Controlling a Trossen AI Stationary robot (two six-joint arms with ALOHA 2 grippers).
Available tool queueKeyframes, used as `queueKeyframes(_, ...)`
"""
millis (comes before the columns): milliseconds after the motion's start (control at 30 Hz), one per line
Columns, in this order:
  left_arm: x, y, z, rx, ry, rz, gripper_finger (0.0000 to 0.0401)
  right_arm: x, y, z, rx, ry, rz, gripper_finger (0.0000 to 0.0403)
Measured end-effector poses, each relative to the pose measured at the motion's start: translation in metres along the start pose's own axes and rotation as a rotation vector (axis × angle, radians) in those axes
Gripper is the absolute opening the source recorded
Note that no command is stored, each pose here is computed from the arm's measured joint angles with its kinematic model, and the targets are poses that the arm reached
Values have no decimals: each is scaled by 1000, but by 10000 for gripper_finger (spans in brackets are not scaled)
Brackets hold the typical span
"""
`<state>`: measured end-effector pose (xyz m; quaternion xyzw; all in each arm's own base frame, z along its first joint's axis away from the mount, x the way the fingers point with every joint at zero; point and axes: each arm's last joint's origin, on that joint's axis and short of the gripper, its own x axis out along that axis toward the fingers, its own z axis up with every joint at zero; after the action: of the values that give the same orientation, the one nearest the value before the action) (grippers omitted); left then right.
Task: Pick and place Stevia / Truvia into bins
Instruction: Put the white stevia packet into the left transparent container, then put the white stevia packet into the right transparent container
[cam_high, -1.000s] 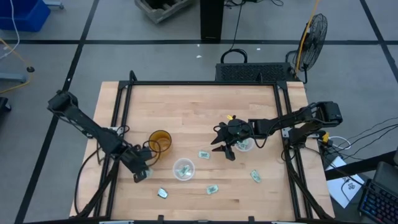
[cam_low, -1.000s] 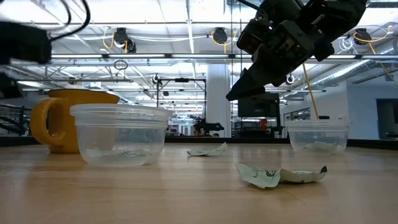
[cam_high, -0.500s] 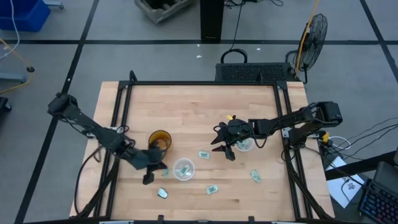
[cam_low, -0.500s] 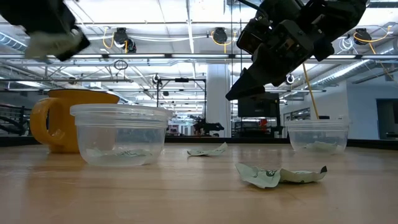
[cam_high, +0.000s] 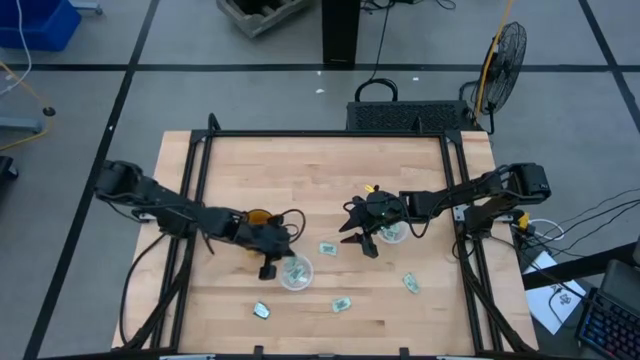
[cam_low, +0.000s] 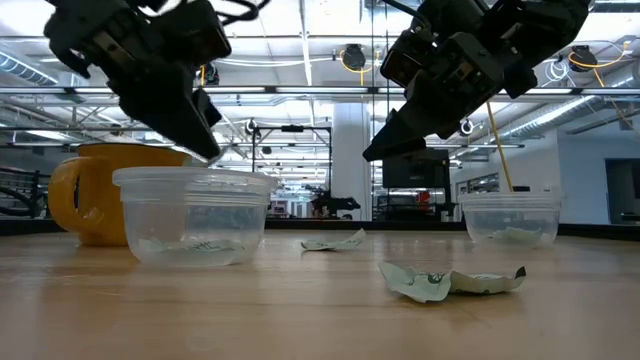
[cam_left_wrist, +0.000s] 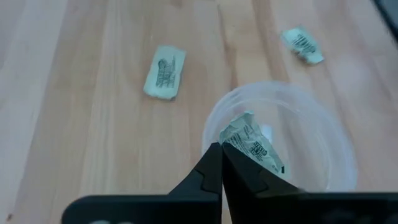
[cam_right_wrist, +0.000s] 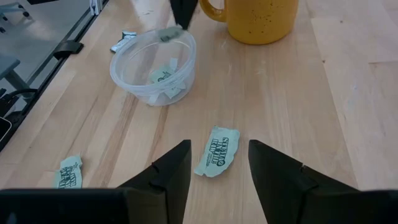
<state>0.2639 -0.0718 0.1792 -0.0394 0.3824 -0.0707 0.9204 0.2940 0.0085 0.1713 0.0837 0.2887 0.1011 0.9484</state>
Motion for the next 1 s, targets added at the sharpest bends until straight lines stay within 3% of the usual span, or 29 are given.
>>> queueKeyframes(400,0,-5,-1,6,11,-41,6,0,0,0,0,0,0,155)
queueKeyframes(733,0,-5,-1,15,10,-36,79,0,0,-2,-46,16,-1,155)
queueKeyframes(1000,-1,-6,9,86,-100,-48,90,2,-2,-4,-44,29,-64,155)
